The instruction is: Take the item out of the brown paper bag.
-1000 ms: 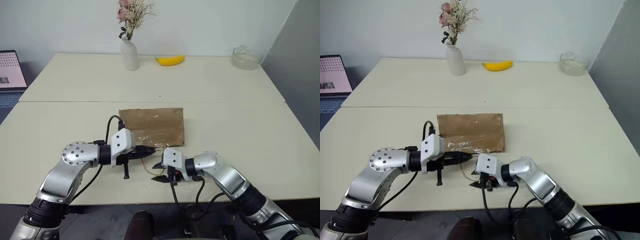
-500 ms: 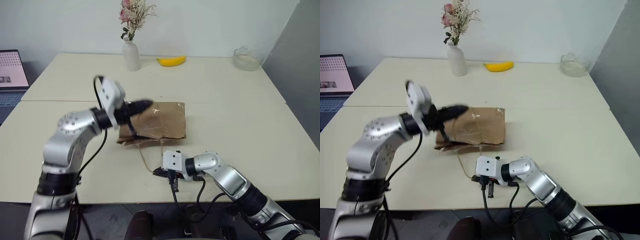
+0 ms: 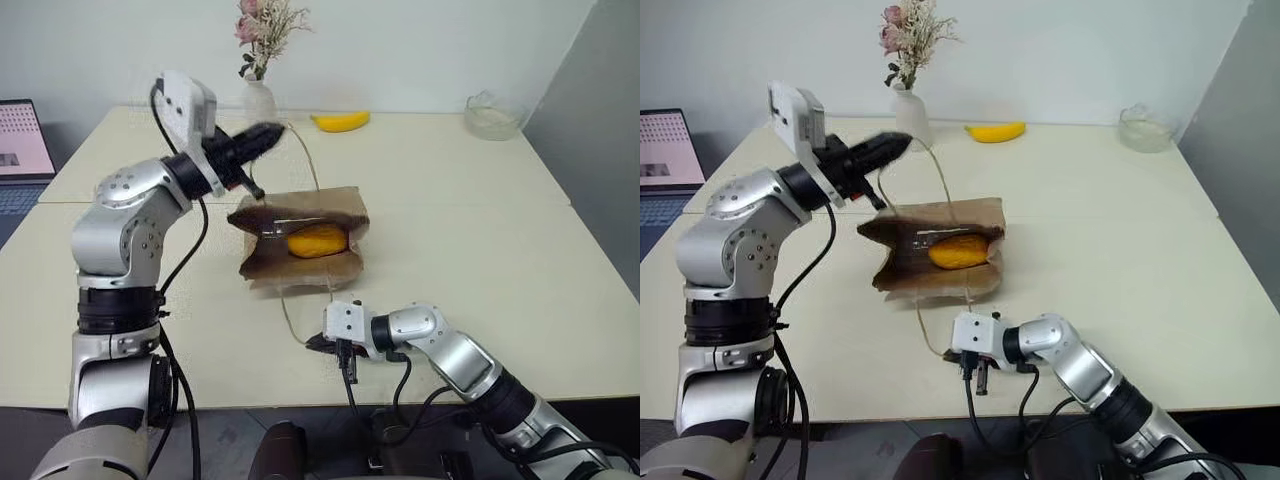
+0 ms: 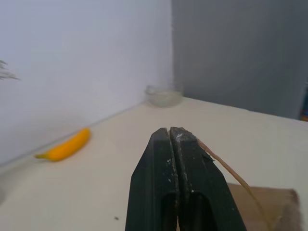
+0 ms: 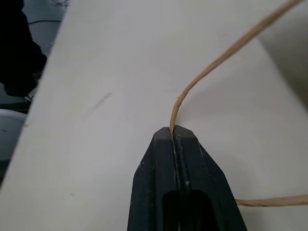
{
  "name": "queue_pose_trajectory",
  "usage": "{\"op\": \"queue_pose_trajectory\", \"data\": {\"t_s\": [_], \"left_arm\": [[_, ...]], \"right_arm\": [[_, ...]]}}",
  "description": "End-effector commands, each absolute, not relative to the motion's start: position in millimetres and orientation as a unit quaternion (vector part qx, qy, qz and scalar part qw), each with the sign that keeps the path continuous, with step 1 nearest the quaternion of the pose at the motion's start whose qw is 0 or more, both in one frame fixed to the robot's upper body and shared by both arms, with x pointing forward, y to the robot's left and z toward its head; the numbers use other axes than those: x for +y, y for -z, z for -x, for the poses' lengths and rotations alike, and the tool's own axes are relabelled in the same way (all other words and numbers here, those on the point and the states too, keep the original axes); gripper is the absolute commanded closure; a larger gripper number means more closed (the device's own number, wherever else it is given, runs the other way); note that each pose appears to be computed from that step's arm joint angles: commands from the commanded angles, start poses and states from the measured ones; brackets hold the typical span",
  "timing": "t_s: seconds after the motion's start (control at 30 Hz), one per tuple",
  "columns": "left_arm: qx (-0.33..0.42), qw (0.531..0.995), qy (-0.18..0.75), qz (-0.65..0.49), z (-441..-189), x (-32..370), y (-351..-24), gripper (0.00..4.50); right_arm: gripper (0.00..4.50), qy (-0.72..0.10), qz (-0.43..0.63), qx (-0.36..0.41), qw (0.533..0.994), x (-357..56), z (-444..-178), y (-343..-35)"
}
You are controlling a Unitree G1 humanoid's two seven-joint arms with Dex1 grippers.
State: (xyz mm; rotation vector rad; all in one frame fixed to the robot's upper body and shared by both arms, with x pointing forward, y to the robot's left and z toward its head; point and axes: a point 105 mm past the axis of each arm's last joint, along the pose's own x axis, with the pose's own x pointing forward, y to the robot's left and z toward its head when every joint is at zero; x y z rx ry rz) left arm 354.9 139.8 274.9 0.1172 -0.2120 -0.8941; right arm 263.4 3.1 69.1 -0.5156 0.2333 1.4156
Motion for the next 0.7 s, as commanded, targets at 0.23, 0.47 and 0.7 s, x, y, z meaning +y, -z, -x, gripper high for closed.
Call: {"op": "queue_pose_trajectory", "data": {"t_s": [0.23, 0.47, 0.7], "left_arm": [[-0.092, 0.859, 0.501, -0.048, -322, 117, -275, 4.5], [-0.078, 0.843, 0.531, -0.043, -312, 110, -270, 4.5], [-0.096, 0.845, 0.523, -0.052, -317, 117, -286, 4.5]], "right_arm": [[2.13, -0.612, 0.198, 0.031, 0.765, -23, -260, -138], [2.13, -0.625, 0.134, 0.021, 0.769, -35, -249, -175], [2.13, -0.604, 0.118, 0.018, 0.788, -17, -262, -178]]}}
